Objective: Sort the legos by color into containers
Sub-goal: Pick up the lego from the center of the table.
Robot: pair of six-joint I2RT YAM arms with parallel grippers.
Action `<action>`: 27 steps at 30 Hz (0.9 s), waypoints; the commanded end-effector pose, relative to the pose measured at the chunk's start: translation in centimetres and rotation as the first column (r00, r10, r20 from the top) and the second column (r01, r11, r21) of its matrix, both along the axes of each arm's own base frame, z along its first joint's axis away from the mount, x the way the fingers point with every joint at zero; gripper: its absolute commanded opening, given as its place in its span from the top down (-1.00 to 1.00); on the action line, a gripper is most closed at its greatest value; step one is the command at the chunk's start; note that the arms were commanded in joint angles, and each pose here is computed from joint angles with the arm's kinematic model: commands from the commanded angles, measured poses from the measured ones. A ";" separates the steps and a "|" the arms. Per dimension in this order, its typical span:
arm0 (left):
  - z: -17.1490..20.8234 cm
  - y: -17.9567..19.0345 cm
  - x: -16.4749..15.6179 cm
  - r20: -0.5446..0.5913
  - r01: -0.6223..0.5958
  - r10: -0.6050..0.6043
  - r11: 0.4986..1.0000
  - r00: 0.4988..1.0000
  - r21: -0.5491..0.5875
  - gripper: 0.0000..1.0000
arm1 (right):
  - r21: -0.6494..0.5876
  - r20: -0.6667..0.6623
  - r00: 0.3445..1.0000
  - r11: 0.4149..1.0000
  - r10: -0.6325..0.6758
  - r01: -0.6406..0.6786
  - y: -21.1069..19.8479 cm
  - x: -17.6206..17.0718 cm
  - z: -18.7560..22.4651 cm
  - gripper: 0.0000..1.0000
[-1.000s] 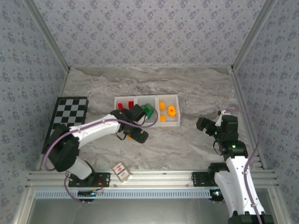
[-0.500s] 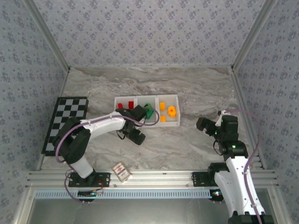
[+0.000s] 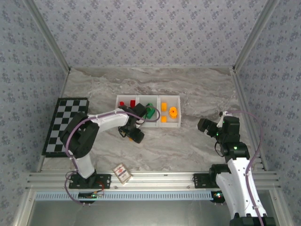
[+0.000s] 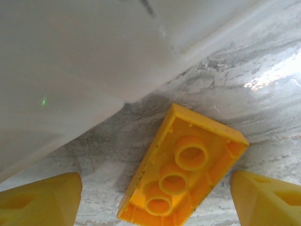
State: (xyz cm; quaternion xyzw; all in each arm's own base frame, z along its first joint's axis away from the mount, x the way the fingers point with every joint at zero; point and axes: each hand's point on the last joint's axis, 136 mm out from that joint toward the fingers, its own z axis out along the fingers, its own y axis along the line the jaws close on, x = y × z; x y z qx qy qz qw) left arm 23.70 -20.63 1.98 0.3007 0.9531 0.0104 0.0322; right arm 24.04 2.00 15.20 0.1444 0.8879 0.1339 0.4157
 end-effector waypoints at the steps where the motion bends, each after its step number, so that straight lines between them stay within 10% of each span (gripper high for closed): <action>1: -0.5 -0.6 -0.1 -0.027 0.021 -0.022 1.000 0.999 -0.021 -0.55 | 0.005 -0.006 1.000 1.000 -0.019 0.019 -0.3 0.0 -0.2 -0.99; 14: -1.1 -1.3 -1.2 -0.051 0.010 -0.011 0.999 0.999 -0.033 0.15 | 0.004 -0.005 1.000 1.000 -0.020 0.020 -0.3 0.0 -0.1 -0.99; 27: 4.1 -2.6 -0.4 0.064 -0.082 0.092 0.986 0.994 -0.145 0.39 | 0.005 -0.006 1.000 1.000 -0.020 0.020 -0.3 -0.1 -0.2 -0.99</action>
